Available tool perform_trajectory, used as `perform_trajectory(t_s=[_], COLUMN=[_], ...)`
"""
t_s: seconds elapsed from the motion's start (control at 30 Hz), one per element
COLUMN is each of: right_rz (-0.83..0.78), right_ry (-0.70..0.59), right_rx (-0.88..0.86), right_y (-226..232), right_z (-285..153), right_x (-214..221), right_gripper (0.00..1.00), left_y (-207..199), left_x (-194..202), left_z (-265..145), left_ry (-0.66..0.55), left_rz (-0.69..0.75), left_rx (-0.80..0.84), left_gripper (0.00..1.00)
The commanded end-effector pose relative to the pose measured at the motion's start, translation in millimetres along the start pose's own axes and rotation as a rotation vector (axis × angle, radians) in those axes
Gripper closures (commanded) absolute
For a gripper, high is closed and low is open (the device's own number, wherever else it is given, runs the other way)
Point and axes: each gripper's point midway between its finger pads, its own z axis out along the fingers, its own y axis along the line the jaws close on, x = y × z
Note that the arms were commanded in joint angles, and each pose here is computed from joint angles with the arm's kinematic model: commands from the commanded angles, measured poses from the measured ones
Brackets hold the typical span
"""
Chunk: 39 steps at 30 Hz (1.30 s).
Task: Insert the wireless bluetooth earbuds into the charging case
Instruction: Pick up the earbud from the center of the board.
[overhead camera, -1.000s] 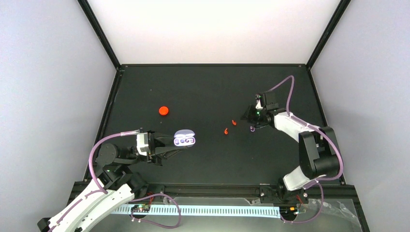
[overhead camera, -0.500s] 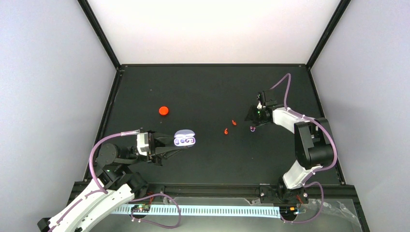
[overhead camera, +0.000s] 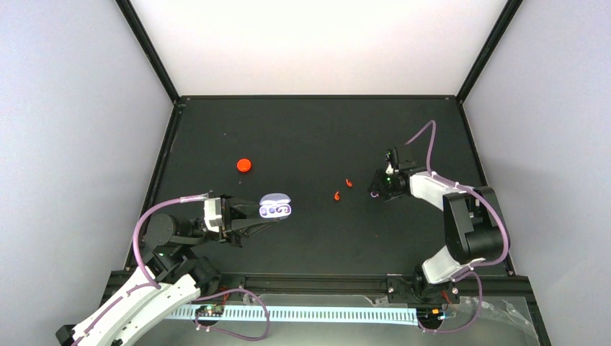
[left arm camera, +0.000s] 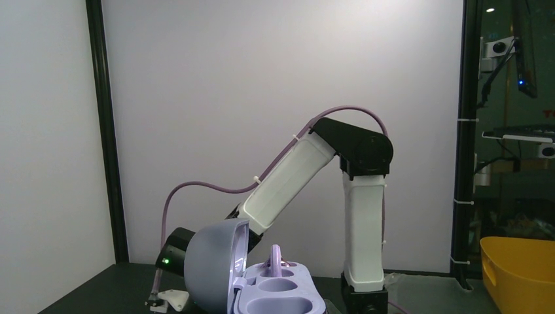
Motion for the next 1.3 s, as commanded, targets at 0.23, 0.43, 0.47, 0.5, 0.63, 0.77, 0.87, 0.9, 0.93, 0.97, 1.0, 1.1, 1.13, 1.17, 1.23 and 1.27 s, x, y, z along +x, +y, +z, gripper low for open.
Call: perform_trajectory(t_s=[0.23, 0.43, 0.47, 0.5, 0.63, 0.77, 0.87, 0.9, 0.93, 0.97, 1.0, 1.1, 1.13, 1.17, 1.23, 1.27], right_rz=[-0.035, -0.141, -0.166, -0.185, -0.238, -0.254, -0.245, -0.245, -0.246, -0.247, -0.247, -0.253, -0.253, -0.254, -0.260, -0.264], right_ry=[0.017, -0.058, -0.061, -0.063, -0.044, -0.023, -0.045, -0.049, -0.052, -0.052, -0.055, -0.055, -0.056, -0.057, -0.051, -0.046], right_rx=[-0.009, 0.109, 0.117, 0.117, 0.098, 0.101, 0.120, 0.122, 0.126, 0.133, 0.141, 0.165, 0.175, 0.180, 0.189, 0.193], right_y=[14.8, 10.9, 13.5, 17.2, 32.9, 40.6, 40.4, 40.9, 41.4, 40.7, 40.4, 37.2, 35.5, 34.2, 31.8, 30.7], right_z=[-11.1, -29.9, -30.8, -31.4, -25.5, -14.1, -10.1, -9.2, -8.2, -6.9, -6.2, -4.1, -3.5, -3.2, -1.2, 0.1], right_x=[21.6, 2.0, 1.7, 1.8, 6.2, 9.3, 3.2, 1.5, -0.2, -1.3, -2.9, -4.9, -5.3, -5.4, -3.3, -2.4], right_gripper=[0.59, 0.59, 0.59, 0.60, 0.61, 0.64, 0.65, 0.65, 0.65, 0.66, 0.66, 0.66, 0.67, 0.67, 0.67, 0.67], left_y=[-1.9, -1.6, -1.7, -1.4, -1.3, -1.4, -1.3, -1.1, -1.1, -1.0, -1.0, -0.7, -0.9, -0.6, -0.8, -0.6], left_x=[1.8, 1.4, 1.5, 1.8, 2.1, 2.5, 2.6, 2.7, 2.7, 3.4, 2.9, 2.1, 1.8, 2.3, 1.9, 2.7], left_z=[0.4, -0.5, -0.2, 0.1, 0.5, 0.5, 0.3, 0.3, 0.2, 0.3, 0.3, 0.1, -0.1, 0.0, 0.1, 0.2], left_ry=[0.008, 0.006, 0.006, 0.007, 0.008, 0.010, 0.010, 0.010, 0.010, 0.012, 0.011, 0.008, 0.007, 0.008, 0.007, 0.009], left_rz=[0.003, 0.005, 0.003, 0.002, 0.000, 0.000, 0.000, 0.000, 0.000, -0.001, 0.000, 0.002, 0.004, 0.002, 0.003, 0.002], left_rx=[0.010, 0.005, 0.007, 0.007, 0.008, 0.008, 0.007, 0.006, 0.006, 0.006, 0.006, 0.003, 0.003, 0.002, 0.003, 0.003], left_gripper=[0.98, 0.99, 0.98, 0.99, 0.98, 0.98, 0.98, 0.98, 0.98, 0.99, 0.98, 0.98, 0.99, 0.98, 0.98, 0.98])
